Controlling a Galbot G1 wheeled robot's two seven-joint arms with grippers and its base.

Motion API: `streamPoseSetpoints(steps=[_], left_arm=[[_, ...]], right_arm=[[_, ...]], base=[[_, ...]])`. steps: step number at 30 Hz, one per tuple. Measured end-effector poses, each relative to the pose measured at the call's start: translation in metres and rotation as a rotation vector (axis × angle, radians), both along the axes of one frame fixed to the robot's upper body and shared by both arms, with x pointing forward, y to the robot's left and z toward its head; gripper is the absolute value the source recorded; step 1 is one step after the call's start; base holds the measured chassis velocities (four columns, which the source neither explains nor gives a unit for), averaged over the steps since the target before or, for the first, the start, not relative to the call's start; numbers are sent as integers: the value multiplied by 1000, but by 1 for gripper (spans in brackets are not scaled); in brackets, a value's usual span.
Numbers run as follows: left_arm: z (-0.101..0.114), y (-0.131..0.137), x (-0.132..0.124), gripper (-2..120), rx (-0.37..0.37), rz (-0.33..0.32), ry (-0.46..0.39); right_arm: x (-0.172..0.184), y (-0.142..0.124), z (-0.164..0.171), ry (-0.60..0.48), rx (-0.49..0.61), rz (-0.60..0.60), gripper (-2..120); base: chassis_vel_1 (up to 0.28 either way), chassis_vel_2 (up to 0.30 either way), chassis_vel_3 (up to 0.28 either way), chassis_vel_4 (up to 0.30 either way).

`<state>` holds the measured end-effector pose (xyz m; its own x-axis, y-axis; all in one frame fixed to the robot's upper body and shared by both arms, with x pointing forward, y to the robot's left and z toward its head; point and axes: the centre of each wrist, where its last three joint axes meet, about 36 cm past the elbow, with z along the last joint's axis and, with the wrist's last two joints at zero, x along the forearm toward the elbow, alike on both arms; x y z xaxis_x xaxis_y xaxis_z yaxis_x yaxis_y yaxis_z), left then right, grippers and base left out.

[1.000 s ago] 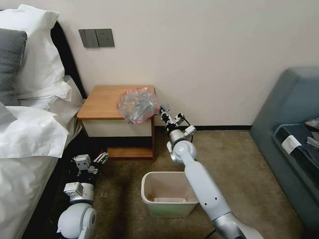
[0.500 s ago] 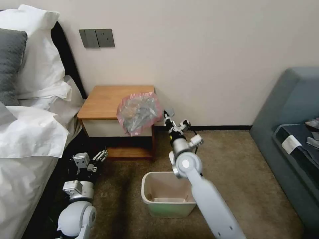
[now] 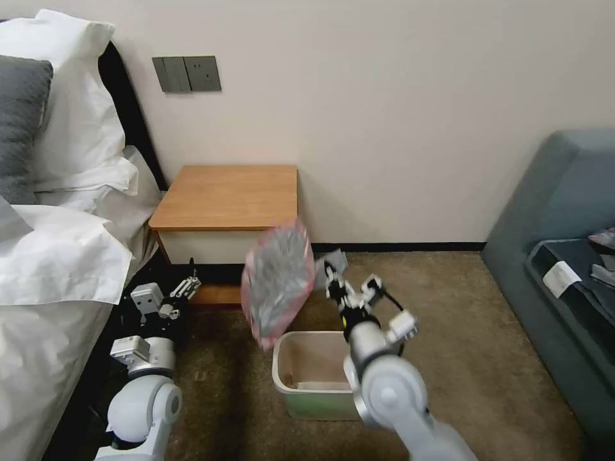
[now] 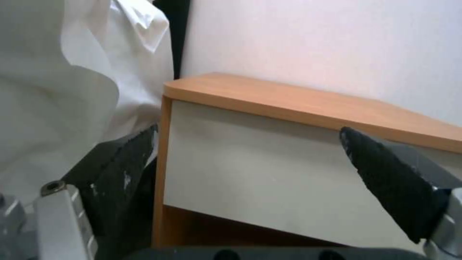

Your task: Pick up the garbage bag from the table and place it over the trash can.

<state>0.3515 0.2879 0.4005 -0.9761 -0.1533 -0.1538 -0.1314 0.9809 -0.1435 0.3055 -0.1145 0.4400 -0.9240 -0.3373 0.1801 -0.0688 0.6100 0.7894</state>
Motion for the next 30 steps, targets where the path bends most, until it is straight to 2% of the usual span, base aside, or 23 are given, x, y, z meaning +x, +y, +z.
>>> streamPoseSetpoints(steps=[12, 21, 23, 24, 27, 28, 30], left_arm=[[-2, -8, 3, 99, -10, -18, 1], [-4, -11, 2, 100, -11, -30, 7], [-5, -12, 1, 99, -10, -36, 9], [-5, -12, 1, 99, -10, -36, 9], [-5, -14, 1, 99, -6, -48, 11], [-5, -14, 1, 99, -6, -48, 11], [-6, -15, 1, 99, -5, -57, 14]], right_arm=[[-53, -2, -18, 104, -113, 13, 0], [-53, -6, -31, 141, -194, -8, -1], [-53, -10, -32, 160, -225, -21, 10], [-53, -10, -32, 160, -225, -21, 10], [-55, -15, -27, 169, -261, -34, 25], [-55, -15, -27, 169, -261, -34, 25], [-55, -17, -24, 180, -293, -43, 34]], base=[[0, 0, 0, 0], [0, 0, 0, 0], [0, 0, 0, 0], [0, 0, 0, 0], [0, 0, 0, 0], [0, 0, 0, 0], [0, 0, 0, 0]])
